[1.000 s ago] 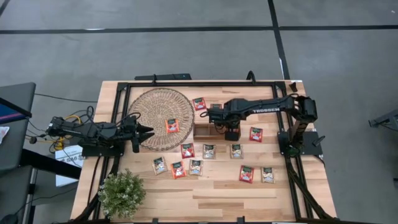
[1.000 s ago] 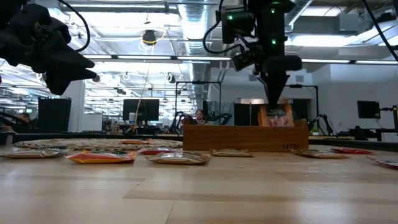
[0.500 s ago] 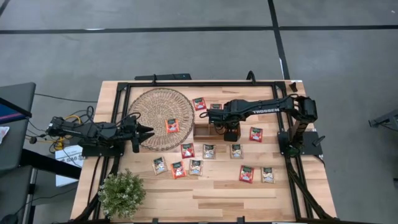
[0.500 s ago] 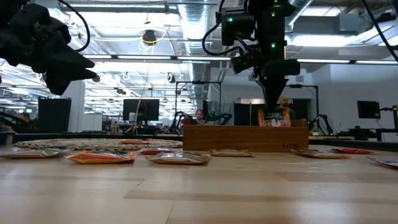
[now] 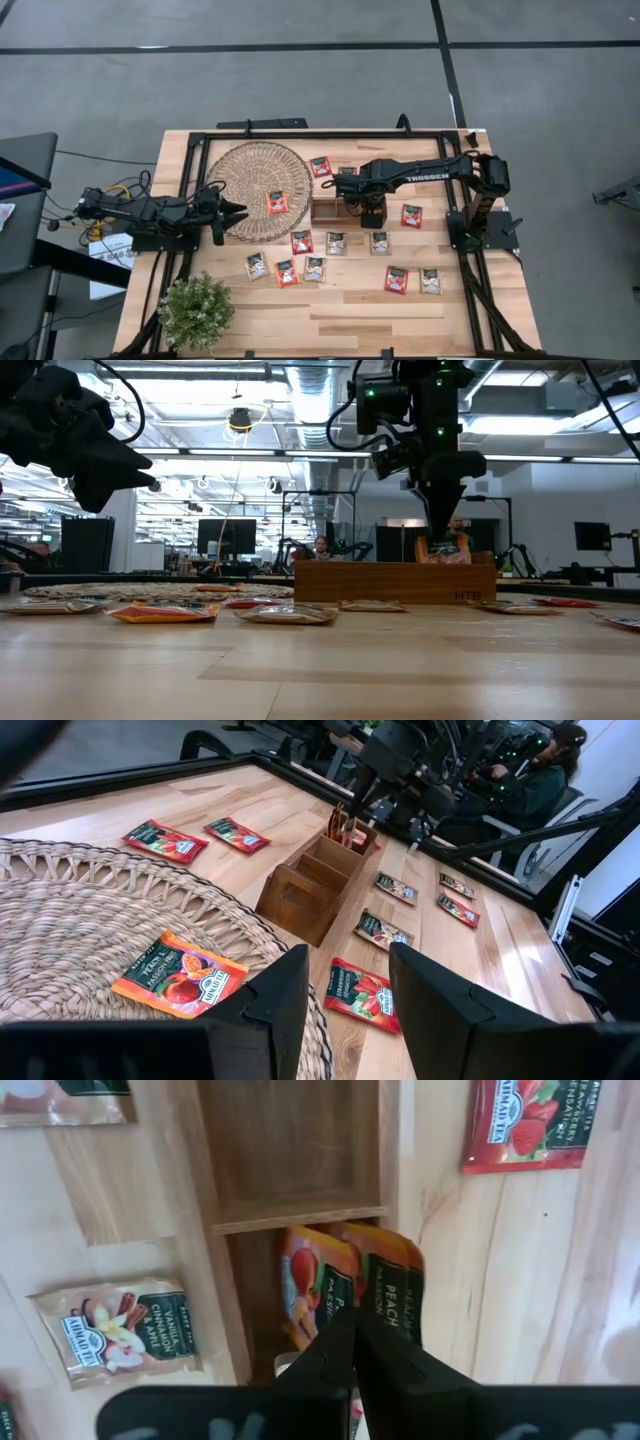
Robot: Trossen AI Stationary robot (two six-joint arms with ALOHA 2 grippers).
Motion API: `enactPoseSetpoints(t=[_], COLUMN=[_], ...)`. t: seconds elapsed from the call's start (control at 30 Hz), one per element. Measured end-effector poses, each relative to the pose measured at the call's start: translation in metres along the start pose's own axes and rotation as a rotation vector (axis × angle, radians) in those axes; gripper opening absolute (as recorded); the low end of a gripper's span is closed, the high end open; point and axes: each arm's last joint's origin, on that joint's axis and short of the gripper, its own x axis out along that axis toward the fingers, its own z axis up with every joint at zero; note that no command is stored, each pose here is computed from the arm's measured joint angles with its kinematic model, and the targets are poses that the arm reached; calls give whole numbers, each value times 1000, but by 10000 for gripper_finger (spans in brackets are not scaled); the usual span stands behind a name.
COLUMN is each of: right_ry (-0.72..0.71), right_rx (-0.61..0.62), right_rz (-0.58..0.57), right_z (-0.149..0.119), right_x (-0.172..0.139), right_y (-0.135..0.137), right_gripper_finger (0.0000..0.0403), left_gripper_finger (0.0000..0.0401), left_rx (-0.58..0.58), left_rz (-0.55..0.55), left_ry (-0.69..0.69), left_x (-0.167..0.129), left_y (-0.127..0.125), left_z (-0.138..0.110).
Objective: Pick & Place Tea
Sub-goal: Put the orange tea bag into the right section of the wooden organizer
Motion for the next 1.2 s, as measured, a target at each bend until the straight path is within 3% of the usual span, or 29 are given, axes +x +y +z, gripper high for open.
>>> enactPoseSetpoints(t=[0.33, 1.2], right_ry=[1, -1], right_rx=[31, 53], right_rz=[54, 18], right_z=[-1, -1], right_x=[1, 2], right_y=[-8, -14], right_gripper_finger=[0, 0], left_gripper_finger=[133, 133], left_rx=[-1, -1], left_rz=[0, 0], left_ry=[0, 0], left_x=[0, 0], left_y=[0, 0], left_z=[0, 0])
